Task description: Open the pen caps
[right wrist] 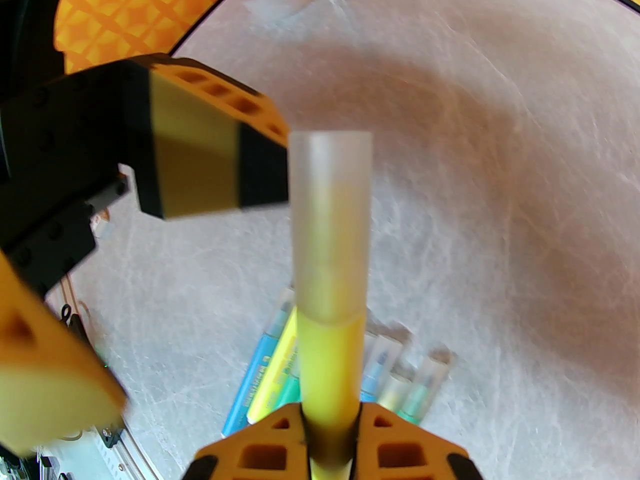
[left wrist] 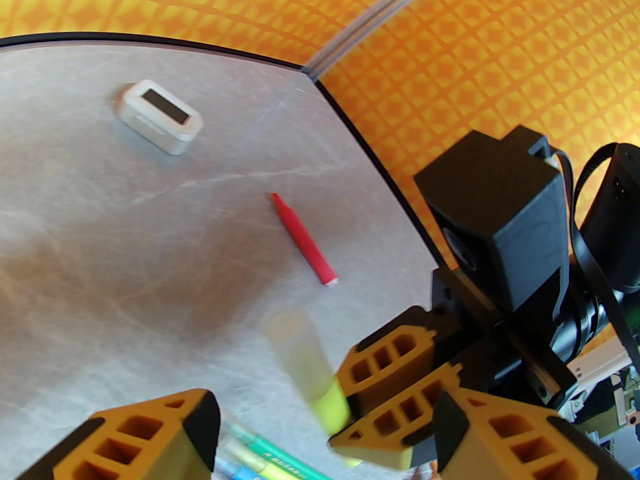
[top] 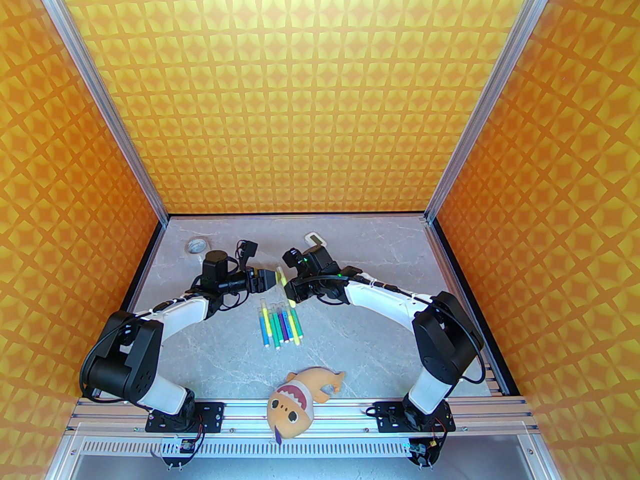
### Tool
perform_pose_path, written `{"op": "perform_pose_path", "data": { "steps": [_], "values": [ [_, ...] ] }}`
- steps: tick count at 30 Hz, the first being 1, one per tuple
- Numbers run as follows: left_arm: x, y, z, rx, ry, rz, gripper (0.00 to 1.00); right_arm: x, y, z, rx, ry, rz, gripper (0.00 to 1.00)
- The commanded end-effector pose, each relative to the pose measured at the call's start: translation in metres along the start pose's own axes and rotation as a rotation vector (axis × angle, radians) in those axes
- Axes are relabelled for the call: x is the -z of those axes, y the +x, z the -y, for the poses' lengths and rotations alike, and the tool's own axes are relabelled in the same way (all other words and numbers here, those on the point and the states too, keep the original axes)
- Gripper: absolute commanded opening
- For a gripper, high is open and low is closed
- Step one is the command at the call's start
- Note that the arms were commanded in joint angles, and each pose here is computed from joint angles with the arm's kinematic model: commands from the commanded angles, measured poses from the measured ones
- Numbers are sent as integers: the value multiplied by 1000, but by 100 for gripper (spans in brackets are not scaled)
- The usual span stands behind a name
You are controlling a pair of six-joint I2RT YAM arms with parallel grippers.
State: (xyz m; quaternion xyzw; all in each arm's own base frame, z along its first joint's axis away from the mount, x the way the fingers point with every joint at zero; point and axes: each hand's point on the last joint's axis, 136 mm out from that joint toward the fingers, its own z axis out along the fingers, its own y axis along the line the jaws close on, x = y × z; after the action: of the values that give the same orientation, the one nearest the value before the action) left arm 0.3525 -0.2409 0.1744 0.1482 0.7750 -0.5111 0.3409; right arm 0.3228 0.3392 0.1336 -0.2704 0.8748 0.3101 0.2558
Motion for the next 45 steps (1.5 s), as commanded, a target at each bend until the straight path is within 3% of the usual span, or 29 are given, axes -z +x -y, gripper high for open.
{"op": "perform_pose_path", "data": {
  "steps": [1,11,29,38,45],
  "values": [
    [-5,-13,13,-22,60,18,71,10,-12,-20,54,-57,49,0],
    [-11,-18,18,-22,83,15,59,13,-12,-26,76,-66,53,0],
    [-11,-15,21,-16,99,3,20,17,-15,-25,86,-50,83,0],
    [-10,-21,26,3,111,12,6,19,-20,-23,100,-44,155,30],
    [-4,-30,40,-4,135,28,5,18,-23,-25,104,-63,192,34]
  ]
}}
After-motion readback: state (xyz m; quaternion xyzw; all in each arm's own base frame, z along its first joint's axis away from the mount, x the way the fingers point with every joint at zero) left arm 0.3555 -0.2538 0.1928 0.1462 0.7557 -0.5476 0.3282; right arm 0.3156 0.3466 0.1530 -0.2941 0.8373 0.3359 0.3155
